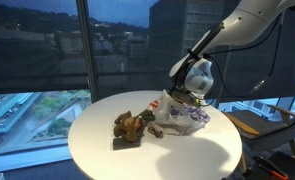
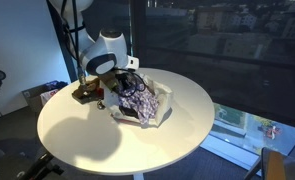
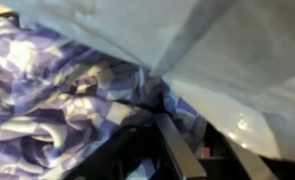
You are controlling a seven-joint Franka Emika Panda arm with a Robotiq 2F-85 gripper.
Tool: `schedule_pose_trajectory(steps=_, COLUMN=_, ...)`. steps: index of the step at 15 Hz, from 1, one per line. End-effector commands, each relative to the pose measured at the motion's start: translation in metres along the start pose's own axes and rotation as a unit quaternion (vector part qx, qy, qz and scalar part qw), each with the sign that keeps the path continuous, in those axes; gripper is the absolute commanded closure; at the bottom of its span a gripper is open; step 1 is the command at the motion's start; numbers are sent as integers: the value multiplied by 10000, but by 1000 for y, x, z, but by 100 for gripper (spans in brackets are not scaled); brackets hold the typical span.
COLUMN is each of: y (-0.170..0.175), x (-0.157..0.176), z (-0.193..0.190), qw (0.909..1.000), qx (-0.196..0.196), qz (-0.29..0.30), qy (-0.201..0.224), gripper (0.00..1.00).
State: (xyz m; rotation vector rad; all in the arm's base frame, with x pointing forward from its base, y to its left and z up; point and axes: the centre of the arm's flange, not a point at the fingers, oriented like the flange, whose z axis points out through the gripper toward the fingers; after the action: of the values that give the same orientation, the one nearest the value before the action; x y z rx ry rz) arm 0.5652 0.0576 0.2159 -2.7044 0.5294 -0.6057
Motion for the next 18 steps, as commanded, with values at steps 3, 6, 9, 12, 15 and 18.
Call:
schedule_pose_trajectory(steps=3, y=-27, x=-13, z=-51, qw=9981, qx=-442, qz=-337, qy=-258, gripper=20)
schedule_pose_trajectory(steps=6, y=-19, x=-31, z=-85, qw=9941, qx=-894, qz=-399, qy=-472, gripper=0)
schedule_pose_trajectory(steps=9, y=-12, x=-53, z=-119, qw=9887, qx=-1216, qz=-500, qy=-725, gripper=0)
schedule_pose_trajectory(steps=12, y=-25, x=-76, z=-149, qw=9826, qx=-1204, qz=-676, qy=-1241, gripper=0)
schedule_pose_trajectory(steps=15, y=-58, x=-105, z=-165, qw=9739, qx=-927, qz=-973, qy=-1830, gripper=0)
schedule_pose_trajectory(steps=18, y=-74, x=-126, z=-162, qw=9558, qx=-1337, qz=-1265, qy=-2292, gripper=0)
